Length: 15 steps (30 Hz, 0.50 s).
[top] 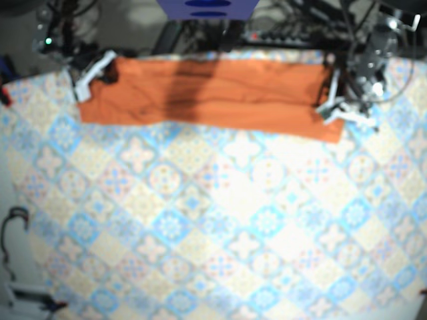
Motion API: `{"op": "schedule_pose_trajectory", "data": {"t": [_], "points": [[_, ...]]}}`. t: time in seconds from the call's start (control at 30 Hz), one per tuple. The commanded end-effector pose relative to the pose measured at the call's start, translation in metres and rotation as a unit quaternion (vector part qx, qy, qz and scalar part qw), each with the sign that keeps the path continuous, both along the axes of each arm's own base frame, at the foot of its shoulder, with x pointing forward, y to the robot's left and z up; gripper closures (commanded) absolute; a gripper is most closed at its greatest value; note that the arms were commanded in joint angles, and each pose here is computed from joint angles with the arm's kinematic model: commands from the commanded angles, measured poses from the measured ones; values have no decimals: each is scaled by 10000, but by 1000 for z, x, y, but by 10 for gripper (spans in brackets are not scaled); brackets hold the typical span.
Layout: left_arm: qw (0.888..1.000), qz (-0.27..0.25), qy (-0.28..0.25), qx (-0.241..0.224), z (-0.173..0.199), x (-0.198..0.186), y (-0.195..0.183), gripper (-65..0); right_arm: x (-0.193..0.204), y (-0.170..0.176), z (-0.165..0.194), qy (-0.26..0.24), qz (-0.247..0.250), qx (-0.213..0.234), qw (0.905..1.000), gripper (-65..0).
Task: Fold the T-shirt properly
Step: 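Lower the folded edge onto the shirt with both grippers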
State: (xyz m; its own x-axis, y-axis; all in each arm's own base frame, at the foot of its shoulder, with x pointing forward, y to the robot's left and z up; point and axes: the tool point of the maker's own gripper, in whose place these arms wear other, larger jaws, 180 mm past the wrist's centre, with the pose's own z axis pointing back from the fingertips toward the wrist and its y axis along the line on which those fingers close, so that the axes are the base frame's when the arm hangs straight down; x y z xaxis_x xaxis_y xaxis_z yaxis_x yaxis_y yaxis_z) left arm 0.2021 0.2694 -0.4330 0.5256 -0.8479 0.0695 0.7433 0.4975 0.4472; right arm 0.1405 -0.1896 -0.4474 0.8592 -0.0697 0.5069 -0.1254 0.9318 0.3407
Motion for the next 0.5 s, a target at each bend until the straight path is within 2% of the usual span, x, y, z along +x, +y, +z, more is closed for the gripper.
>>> {"op": "schedule_pose_trajectory", "data": {"t": [0.0,0.4,0.47], "points": [[9999,-14,-116,121,7,5,7,0,7,-2,8,-189,-7,35,9998,0],[9999,-18,-110,112,7,5,6,0,6,0,7,-175,22,50,9998,-4],[9999,-18,-110,112,7,5,6,0,6,0,7,-175,22,50,9998,-24]]}}
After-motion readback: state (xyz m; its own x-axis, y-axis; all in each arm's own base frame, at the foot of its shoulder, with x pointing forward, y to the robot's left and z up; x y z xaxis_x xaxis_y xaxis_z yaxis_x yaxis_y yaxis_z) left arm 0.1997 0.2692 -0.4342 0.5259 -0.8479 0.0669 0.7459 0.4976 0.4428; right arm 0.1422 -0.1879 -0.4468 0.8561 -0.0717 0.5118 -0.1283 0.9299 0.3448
